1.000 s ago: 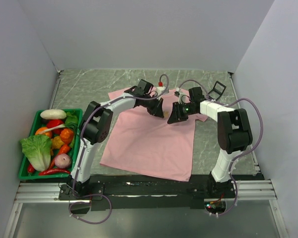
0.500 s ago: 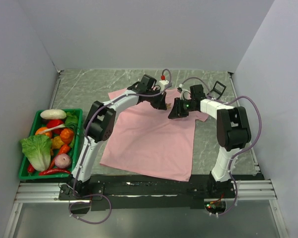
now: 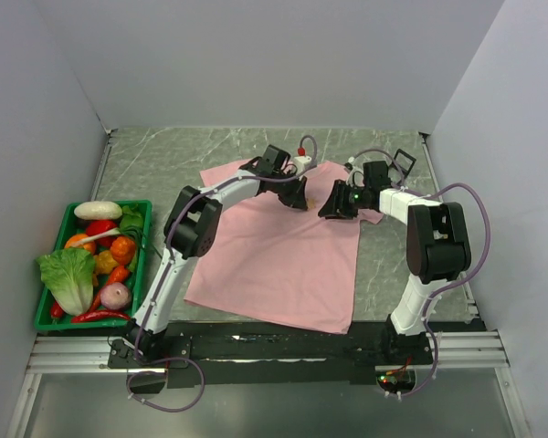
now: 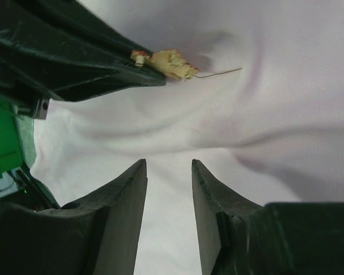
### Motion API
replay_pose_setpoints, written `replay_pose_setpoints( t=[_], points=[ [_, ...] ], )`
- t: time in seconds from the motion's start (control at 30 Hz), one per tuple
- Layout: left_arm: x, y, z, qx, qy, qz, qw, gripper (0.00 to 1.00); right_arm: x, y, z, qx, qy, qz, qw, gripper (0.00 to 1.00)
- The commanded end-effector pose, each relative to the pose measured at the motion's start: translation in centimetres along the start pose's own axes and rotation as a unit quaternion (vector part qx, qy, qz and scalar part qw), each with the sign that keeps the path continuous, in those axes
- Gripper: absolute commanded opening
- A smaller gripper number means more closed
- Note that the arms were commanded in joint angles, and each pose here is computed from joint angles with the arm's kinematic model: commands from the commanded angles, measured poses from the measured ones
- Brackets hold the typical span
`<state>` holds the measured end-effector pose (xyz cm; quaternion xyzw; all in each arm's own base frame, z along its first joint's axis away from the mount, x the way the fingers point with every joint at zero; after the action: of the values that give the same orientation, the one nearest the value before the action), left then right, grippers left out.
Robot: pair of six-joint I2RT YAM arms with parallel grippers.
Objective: Pin the brooch onto the clothing
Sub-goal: Hold the flattened clothing at the center of the board.
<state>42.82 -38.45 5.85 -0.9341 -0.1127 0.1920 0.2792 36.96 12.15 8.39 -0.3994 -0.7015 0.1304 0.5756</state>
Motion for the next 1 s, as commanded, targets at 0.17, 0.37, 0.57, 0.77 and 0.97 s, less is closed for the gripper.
replay_pose_setpoints(
  t=[0.17,0.37,0.57,0.77,0.97],
  points=[
    [-0.3,-0.4,-2.3,-0.019,0.028,-0.025,0.999,0.01,-0.8,-0.8,-2.9,-0.078,0.048,0.063,0.994,0.45],
    [-1.9,-1.7,-4.8,-0.057,0.030,-0.011,0.998,0.01,-2.0,-0.5,-3.9,-0.096,0.067,0.108,0.987,0.47],
    [-3.2,-2.9,-6.8,-0.081,0.045,-0.002,0.996,0.01,-2.6,-0.1,-4.0,-0.100,0.081,0.123,0.984,0.49],
    [-3.8,-3.0,-7.2,-0.091,0.045,0.015,0.995,0.01,-3.1,0.4,-3.9,-0.097,0.099,0.127,0.982,0.49],
    [-4.4,-2.9,-7.0,-0.090,0.047,0.046,0.994,0.01,-3.4,0.6,-4.3,-0.103,0.110,0.134,0.979,0.49]
  ],
)
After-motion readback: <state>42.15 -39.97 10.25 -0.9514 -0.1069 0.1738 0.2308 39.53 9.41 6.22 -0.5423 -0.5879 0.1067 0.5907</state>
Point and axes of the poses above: each gripper's point midway between its finger pads, its own y axis out along the fingers, its own x axis along the line the jaws close on, z = x × y, the point moved 4 cm from there along -y, back along the fingers, and after that the axes turned 10 degrees about y, right-handed, at the moved point
